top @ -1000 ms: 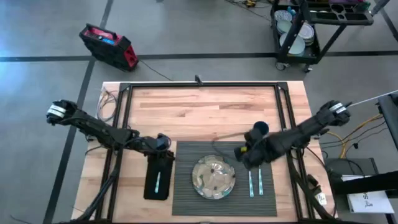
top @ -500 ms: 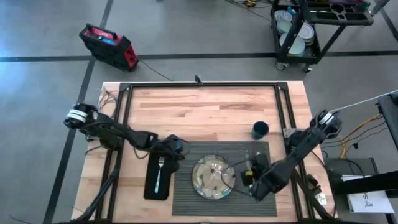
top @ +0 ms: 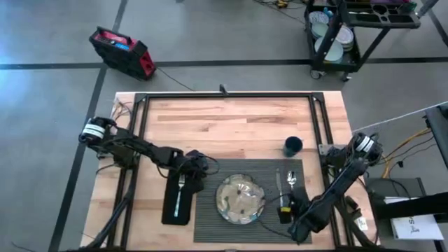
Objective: Set table place
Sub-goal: Adjust the gray mat and the utensils on the table
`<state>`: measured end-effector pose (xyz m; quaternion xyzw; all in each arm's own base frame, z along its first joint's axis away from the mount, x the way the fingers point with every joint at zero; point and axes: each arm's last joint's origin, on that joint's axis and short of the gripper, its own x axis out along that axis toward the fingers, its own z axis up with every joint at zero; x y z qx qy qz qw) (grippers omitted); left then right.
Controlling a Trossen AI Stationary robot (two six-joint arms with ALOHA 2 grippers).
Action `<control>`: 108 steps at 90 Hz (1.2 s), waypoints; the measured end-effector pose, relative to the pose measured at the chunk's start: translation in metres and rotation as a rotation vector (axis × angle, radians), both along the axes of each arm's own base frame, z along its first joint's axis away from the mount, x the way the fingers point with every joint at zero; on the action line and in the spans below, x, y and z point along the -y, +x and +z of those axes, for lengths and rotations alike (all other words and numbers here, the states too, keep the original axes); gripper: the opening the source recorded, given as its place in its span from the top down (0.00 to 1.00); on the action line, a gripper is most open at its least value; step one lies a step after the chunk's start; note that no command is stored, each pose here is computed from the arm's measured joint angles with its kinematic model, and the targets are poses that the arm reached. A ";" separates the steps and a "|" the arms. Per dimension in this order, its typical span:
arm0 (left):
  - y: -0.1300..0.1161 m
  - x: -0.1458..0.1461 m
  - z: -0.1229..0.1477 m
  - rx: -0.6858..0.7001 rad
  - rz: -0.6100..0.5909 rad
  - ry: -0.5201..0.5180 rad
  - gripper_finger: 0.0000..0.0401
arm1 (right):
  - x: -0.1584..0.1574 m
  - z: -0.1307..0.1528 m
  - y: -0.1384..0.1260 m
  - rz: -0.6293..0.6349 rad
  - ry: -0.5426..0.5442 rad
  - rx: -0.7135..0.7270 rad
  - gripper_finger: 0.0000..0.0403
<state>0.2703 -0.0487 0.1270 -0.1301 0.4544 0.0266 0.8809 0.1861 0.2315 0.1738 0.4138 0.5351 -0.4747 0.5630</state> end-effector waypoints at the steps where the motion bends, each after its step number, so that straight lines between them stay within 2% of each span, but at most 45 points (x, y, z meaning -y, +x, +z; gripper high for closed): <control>1: 0.000 0.000 0.000 0.000 0.000 0.000 1.00 | -0.001 0.000 0.000 0.001 0.002 -0.002 1.00; 50: -0.008 0.000 -0.006 -0.053 -0.019 -0.026 1.00 | -0.013 -0.016 0.005 0.013 0.042 0.004 1.00; 70: -0.016 -0.002 -0.010 -0.135 -0.027 -0.013 1.00 | -0.015 -0.018 0.007 0.011 0.057 0.017 1.00; 108: -0.035 -0.006 -0.007 -0.151 0.002 0.015 1.00 | -0.015 -0.018 0.008 0.007 0.062 0.025 1.00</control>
